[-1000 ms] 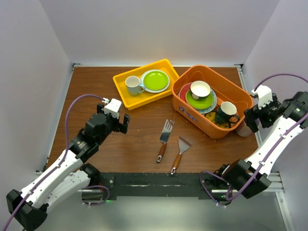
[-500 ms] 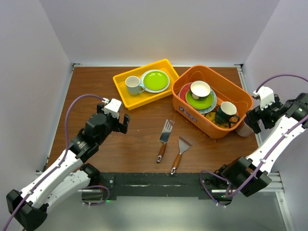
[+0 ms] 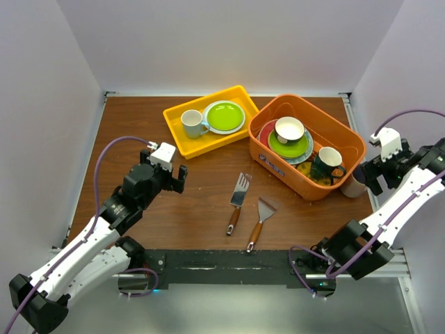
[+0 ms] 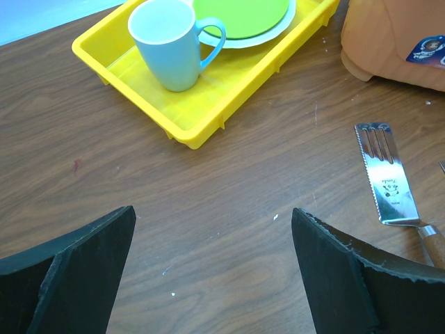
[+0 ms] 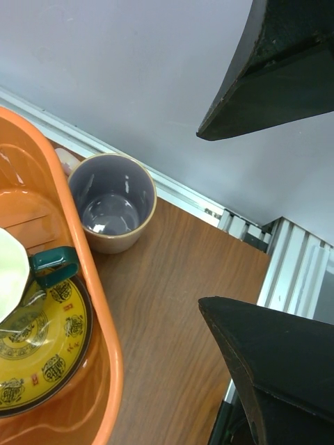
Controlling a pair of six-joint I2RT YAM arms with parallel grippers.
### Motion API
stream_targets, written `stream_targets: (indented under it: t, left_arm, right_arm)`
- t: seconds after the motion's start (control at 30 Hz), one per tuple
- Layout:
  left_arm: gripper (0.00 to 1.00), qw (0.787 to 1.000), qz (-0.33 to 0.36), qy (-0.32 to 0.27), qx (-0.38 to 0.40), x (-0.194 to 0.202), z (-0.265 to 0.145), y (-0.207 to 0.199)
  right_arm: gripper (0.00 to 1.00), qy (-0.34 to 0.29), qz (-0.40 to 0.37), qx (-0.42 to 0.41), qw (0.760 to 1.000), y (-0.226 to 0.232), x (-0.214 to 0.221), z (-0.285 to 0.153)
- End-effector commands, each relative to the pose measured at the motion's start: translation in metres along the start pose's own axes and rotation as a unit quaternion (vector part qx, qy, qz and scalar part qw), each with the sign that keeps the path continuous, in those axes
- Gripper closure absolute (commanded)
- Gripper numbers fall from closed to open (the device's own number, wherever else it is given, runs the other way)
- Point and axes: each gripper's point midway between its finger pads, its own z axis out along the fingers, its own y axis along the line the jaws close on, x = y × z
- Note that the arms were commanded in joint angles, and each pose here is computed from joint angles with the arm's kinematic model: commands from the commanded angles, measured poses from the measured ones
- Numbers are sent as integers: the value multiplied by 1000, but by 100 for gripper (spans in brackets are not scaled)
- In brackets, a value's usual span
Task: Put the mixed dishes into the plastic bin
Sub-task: Pick up the cup at the center of the board.
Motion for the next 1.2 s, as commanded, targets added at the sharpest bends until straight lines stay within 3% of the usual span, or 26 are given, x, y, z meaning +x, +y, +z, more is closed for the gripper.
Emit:
stream_targets:
  t: [0.0, 1.17]
  left_arm:
    - [0, 1000, -7, -26, 1, -13, 0, 0]
    - [0, 1000, -7, -23, -1, -12, 1, 1]
  right_arm:
    - [1, 7, 4, -22, 1000, 12, 5, -4]
    - [1, 20, 17, -44, 999, 12, 25, -1]
